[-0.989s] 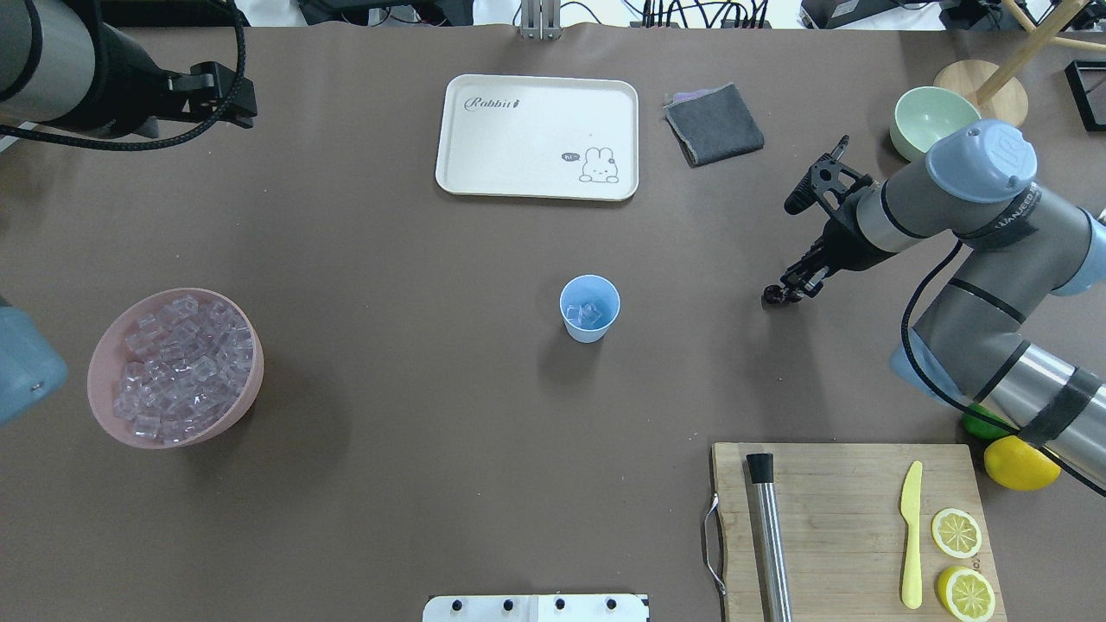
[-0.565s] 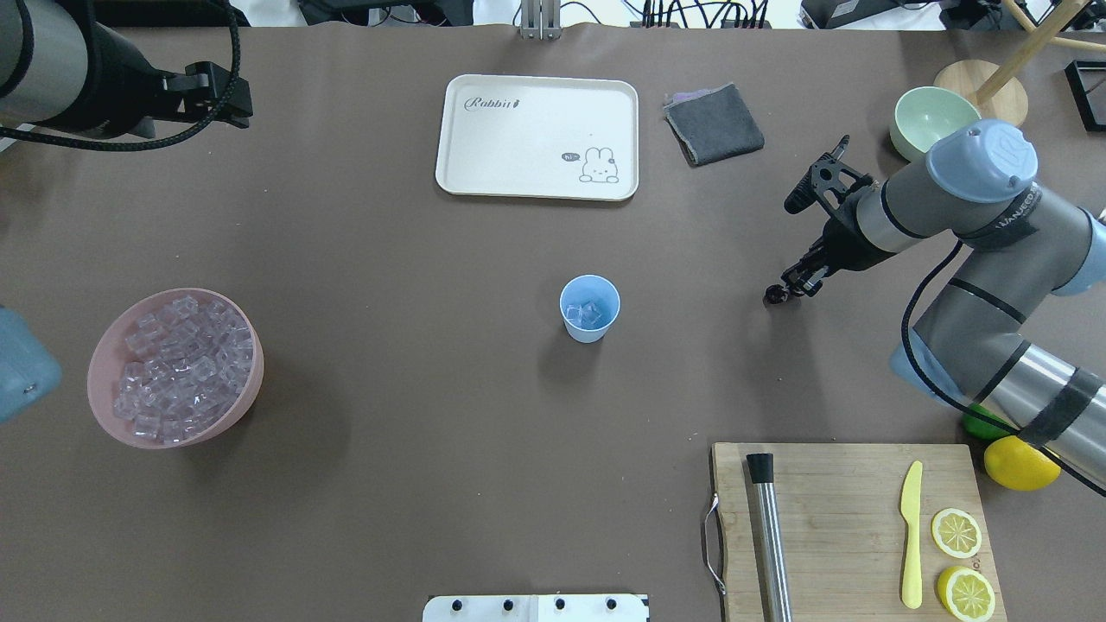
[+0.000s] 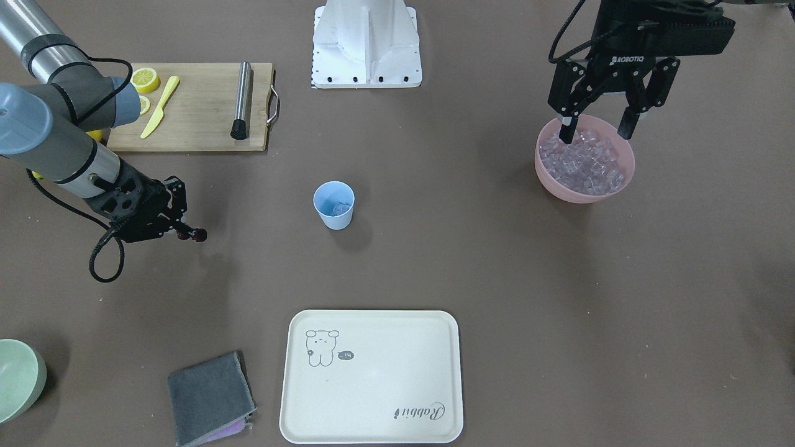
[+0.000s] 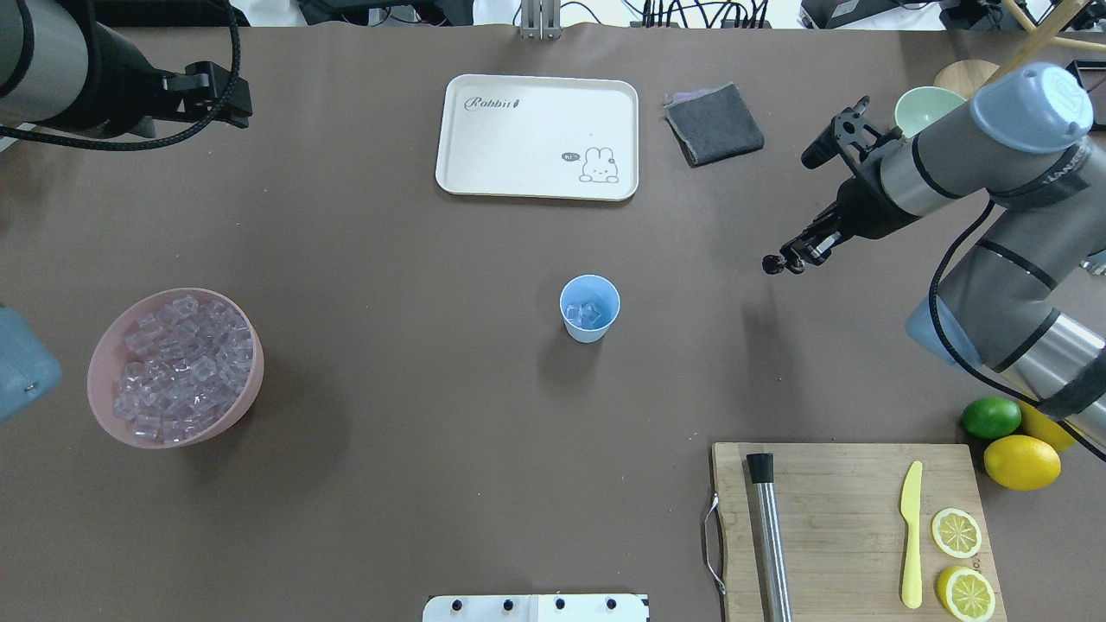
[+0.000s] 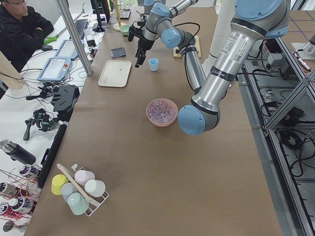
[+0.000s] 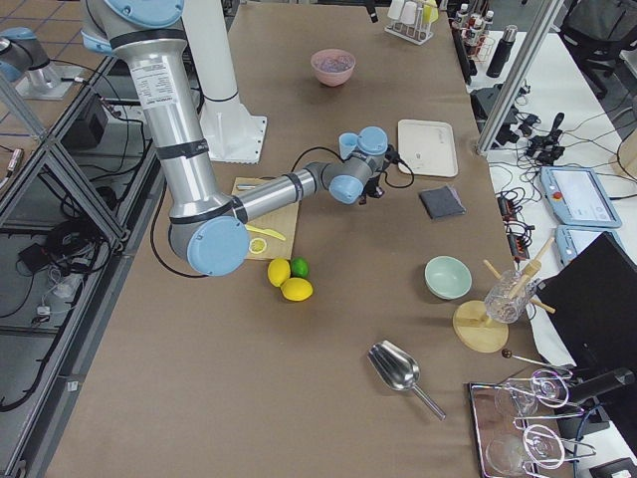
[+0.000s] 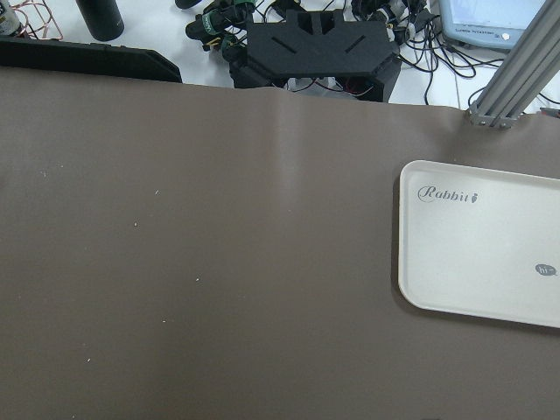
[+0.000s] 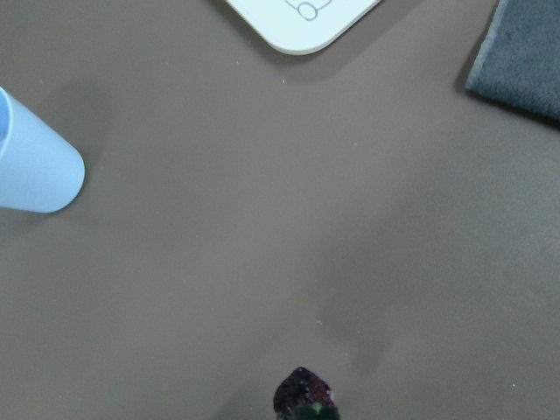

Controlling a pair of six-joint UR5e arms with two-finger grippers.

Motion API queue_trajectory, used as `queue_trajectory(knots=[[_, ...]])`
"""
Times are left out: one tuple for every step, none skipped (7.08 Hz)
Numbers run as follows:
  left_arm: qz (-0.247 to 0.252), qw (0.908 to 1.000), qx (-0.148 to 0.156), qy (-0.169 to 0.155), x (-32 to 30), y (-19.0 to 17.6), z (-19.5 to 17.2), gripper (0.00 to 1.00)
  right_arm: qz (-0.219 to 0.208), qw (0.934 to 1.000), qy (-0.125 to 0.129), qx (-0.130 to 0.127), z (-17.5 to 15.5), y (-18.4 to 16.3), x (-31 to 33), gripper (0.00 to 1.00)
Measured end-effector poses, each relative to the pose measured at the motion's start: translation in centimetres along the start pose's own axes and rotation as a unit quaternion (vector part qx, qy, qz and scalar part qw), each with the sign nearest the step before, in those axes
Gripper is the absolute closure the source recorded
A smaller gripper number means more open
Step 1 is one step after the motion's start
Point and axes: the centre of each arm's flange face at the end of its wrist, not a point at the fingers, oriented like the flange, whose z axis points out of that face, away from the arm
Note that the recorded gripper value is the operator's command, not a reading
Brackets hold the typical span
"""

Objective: Put ice and cherries in cup
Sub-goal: 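Lift the cherries and carry them with the right gripper over the cup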

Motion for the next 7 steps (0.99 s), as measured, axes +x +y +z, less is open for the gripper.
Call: queue_trajectory(knots=[[0.001, 1.0, 0.001, 0.0, -0.1, -0.1, -0.1, 0.1, 0.022, 0.9996, -0.008, 0.016, -1.7, -1.3, -0.9, 1.0], [0.006, 1.0, 0.001, -0.001, -0.7, -0.4, -0.3, 0.04, 0.056, 0.9977, -0.017, 0.034, -2.8, -3.4, -3.0, 1.0], [0.018, 0.9998, -0.007, -0.004, -1.7, -0.4, -0.1, 0.03, 0.09, 0.9943, -0.027, 0.05, -2.9, -5.9, -6.1, 1.0], [0.033, 0.9993, -0.016, -0.011, -3.2, -0.1, 0.3, 0.03, 0.116, 0.9907, -0.03, 0.064, -1.8, -8.0, -9.9, 1.0], [0.044, 0.9986, -0.023, -0.017, -4.7, 0.3, 0.9, 0.02, 0.137, 0.9872, -0.028, 0.077, -0.4, -9.4, -13.7, 1.0], [0.046, 0.9983, -0.028, -0.021, -6.1, 0.7, 1.3, 0.02, 0.153, 0.9844, -0.022, 0.084, 0.6, -10.3, -16.7, 1.0], [0.05, 0.9978, -0.036, -0.026, -7.7, 1.0, 1.6, 0.02, 0.162, 0.9828, -0.015, 0.086, 1.0, -10.7, -18.9, 1.0]])
